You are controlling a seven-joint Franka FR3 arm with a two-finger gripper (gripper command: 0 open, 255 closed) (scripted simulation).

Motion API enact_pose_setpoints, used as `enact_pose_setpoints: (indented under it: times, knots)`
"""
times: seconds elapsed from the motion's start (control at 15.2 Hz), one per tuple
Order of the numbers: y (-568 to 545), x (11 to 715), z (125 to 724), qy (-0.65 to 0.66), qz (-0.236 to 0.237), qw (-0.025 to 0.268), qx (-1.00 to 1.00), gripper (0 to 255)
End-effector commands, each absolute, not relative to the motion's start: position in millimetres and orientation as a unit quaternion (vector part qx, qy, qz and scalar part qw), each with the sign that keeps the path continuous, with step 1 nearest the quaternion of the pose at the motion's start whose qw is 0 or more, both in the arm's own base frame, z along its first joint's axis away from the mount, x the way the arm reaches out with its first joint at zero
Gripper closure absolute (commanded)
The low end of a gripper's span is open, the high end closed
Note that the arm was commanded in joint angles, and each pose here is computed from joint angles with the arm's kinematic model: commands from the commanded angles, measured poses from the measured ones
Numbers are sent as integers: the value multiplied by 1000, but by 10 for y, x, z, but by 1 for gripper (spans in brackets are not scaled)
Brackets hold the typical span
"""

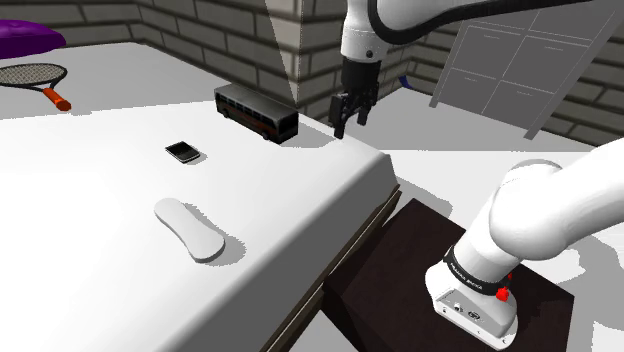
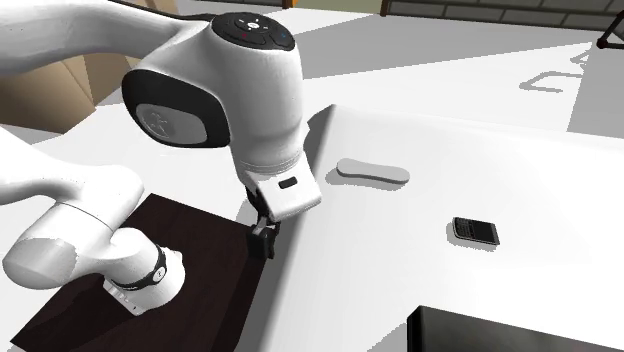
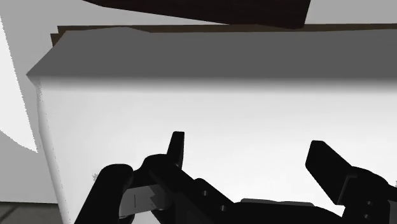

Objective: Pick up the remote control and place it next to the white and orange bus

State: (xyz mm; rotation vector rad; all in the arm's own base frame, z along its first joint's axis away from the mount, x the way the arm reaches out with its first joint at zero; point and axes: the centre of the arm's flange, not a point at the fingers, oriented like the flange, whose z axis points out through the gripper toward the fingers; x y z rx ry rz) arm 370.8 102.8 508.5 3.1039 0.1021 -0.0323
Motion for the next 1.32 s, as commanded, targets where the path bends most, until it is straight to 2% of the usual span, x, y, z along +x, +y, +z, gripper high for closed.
enact_pose_setpoints:
  times: [0.0, 1.25]
  knots:
    - [1288, 3778, 5009, 34, -10, 17, 999, 0]
    - [3511, 4528, 4165, 43, -7, 13, 999, 0]
